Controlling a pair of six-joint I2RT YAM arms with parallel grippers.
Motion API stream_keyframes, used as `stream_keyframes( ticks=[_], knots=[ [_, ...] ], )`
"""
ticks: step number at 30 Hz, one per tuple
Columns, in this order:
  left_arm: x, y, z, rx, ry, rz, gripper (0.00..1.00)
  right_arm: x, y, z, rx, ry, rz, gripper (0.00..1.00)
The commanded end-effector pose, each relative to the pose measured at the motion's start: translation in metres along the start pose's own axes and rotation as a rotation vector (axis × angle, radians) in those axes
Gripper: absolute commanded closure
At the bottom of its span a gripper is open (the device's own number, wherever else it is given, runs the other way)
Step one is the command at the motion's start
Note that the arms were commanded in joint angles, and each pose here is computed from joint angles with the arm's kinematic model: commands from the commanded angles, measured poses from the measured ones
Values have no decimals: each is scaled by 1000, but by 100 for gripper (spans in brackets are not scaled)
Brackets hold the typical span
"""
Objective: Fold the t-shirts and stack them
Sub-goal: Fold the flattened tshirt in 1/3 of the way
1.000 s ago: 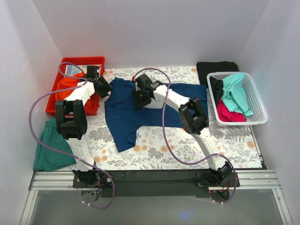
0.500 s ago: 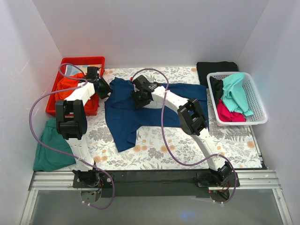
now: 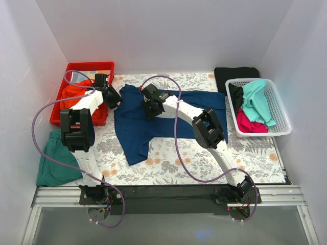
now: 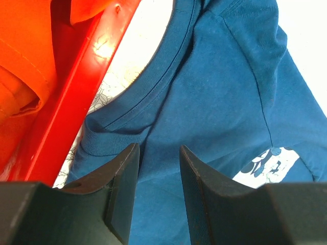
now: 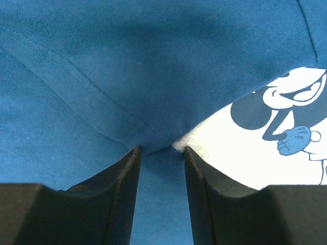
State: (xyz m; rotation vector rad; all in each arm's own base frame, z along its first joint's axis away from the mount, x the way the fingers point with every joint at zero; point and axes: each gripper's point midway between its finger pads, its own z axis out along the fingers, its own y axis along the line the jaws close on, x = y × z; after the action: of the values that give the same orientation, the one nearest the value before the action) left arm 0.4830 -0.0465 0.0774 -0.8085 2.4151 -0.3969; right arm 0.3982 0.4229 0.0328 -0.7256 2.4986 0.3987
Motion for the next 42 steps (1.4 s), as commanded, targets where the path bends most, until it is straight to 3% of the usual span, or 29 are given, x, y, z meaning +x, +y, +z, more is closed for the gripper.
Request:
stream_keyframes(
  ticks=[1, 9, 36, 40, 42],
  knots=[
    [-16, -12, -25, 46, -60, 5, 64, -43, 11, -43, 2, -126, -21, 55],
    [-15, -12, -24, 46, -56, 6, 64, -64, 13, -66, 3, -184, -31, 54],
    [-14, -12, -28, 47, -61, 4, 62, -1, 3, 0, -34, 4, 7, 56],
    [-25, -1, -28, 35, -76, -22, 60, 3, 3, 2, -33, 13, 7, 64],
    [-26, -1, -29, 36, -77, -23, 60, 1, 3, 0, -33, 10, 8, 75]
  ],
)
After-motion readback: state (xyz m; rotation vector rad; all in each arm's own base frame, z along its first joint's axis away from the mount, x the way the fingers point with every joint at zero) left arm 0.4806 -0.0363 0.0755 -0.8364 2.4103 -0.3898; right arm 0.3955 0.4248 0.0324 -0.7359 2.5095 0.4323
